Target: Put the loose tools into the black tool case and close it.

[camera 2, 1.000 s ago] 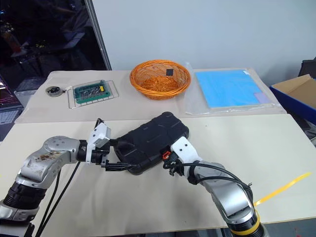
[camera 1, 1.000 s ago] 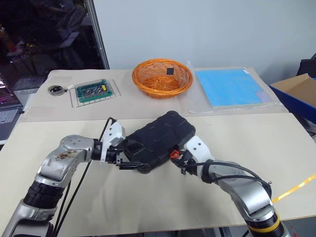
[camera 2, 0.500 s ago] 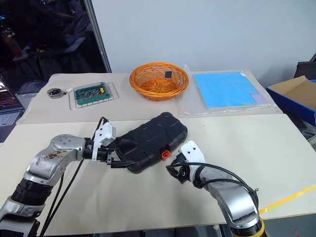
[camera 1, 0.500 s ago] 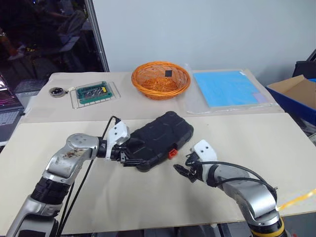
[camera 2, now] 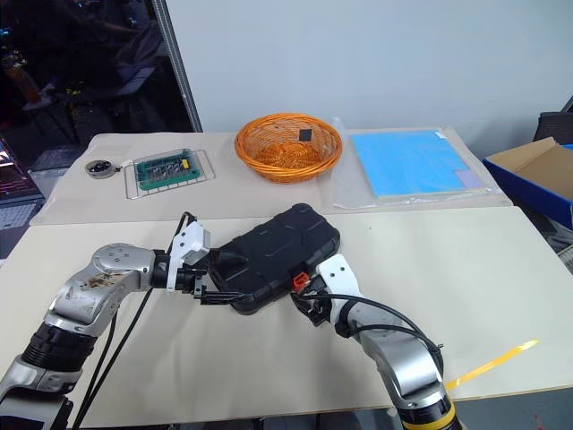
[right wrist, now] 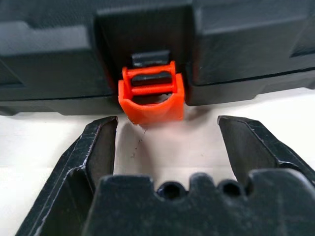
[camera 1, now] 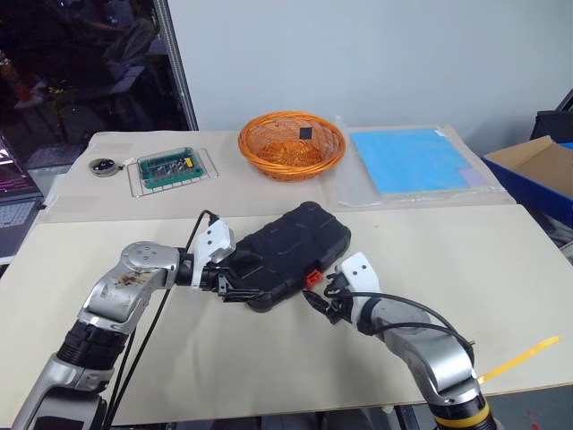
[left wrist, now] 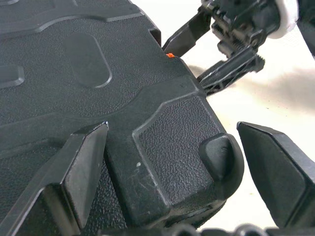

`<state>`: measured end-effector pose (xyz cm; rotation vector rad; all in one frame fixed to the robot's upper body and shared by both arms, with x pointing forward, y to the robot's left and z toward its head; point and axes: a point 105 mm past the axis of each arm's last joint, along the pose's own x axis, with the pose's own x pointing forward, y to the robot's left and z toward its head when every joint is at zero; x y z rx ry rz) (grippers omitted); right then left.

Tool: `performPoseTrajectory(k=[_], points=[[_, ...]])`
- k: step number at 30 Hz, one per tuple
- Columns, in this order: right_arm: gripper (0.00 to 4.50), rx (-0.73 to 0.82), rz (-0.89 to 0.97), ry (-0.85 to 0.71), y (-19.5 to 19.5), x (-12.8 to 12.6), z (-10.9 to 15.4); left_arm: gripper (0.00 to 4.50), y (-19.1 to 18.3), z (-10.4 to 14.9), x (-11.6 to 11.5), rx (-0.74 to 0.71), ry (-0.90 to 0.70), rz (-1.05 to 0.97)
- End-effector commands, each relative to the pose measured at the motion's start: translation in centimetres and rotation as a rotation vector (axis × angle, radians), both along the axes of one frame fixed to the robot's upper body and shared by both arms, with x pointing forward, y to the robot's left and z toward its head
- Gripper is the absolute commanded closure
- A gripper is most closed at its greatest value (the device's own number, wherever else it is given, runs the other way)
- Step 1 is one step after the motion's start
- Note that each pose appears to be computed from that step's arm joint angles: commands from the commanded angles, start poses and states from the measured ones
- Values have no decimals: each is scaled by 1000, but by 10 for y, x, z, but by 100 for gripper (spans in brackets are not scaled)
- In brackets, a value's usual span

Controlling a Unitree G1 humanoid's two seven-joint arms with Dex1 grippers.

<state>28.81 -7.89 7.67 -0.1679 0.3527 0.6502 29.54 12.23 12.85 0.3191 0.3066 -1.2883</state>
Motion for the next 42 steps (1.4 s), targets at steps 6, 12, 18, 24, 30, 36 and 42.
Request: performPoseTrajectory(k=[6, 12, 18, 24, 30, 36, 42], points=[[73, 12, 36, -121, 7, 6, 4, 0, 11, -18, 0, 54, 57, 41], [97, 29, 42, -177, 5, 7, 4, 0, 14, -17, 2, 57, 50, 50], [281, 38, 49, -198, 5, 7, 1, 0, 16, -16, 4, 59, 44, 56], [333, 20, 58, -226, 1, 3, 5, 0, 17, -17, 4, 60, 41, 60], [333, -33, 72, -246, -3, -4, 8, 0, 17, -18, 5, 60, 41, 60], [333, -92, 75, -241, -7, -7, 8, 0, 16, -19, 5, 62, 40, 59], [333, -69, 98, -166, -2, -7, 12, 0, 15, -21, 5, 62, 42, 57]])
